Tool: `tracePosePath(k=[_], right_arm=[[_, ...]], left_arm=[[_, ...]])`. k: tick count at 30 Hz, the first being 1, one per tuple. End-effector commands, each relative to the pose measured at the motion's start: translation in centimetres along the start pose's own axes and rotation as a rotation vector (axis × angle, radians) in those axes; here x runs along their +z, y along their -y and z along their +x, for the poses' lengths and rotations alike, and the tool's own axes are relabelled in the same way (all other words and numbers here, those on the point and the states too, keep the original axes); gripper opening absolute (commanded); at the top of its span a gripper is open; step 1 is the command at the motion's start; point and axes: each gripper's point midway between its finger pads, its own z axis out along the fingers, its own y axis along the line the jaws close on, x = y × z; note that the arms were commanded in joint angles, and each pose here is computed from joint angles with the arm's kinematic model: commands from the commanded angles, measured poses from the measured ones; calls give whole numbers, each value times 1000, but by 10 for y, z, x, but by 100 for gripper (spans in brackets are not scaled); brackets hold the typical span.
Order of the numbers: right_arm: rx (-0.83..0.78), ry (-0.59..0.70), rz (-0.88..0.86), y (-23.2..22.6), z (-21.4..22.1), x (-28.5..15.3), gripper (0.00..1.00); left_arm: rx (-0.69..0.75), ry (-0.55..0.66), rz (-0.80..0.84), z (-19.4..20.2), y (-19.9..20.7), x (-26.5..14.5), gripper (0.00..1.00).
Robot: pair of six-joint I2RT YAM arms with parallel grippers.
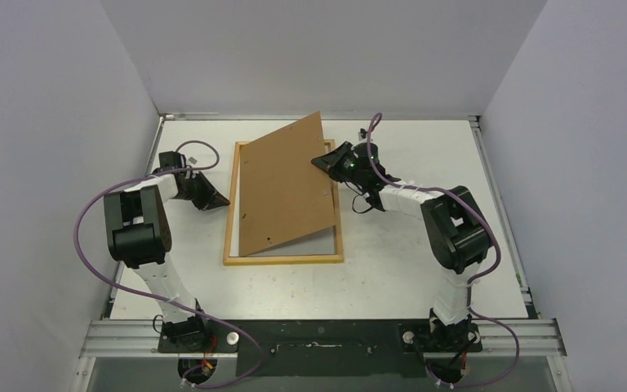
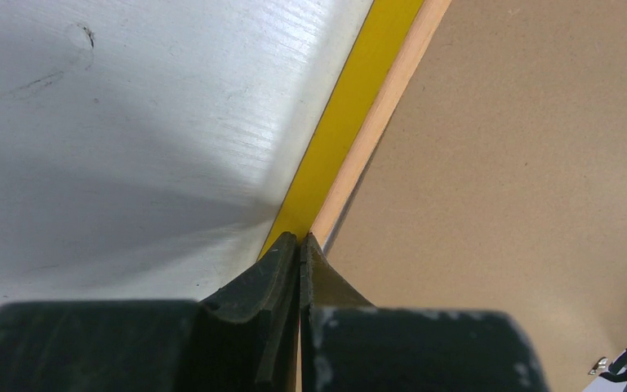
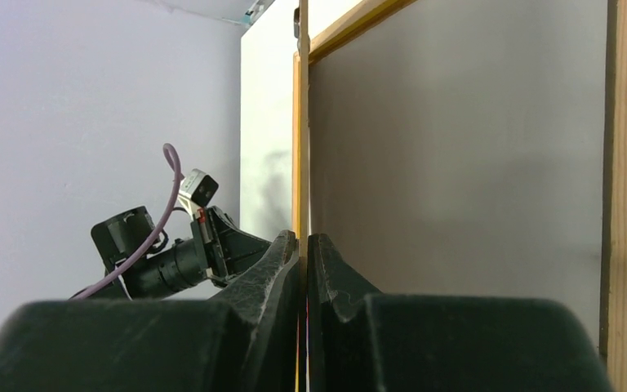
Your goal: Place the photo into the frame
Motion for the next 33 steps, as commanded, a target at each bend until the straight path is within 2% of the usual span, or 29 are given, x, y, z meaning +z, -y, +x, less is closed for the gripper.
tracePosePath(k=[1, 15, 33], right_arm=[[1, 79, -164, -53, -24, 3, 0], [71, 93, -118, -33, -16, 6, 0], [17, 29, -77, -11, 15, 9, 0]], left_arm=[[-7, -14, -7, 4, -6, 7, 0], [-19, -30, 9, 6, -3, 8, 0], [-28, -37, 28, 10, -2, 9, 0]])
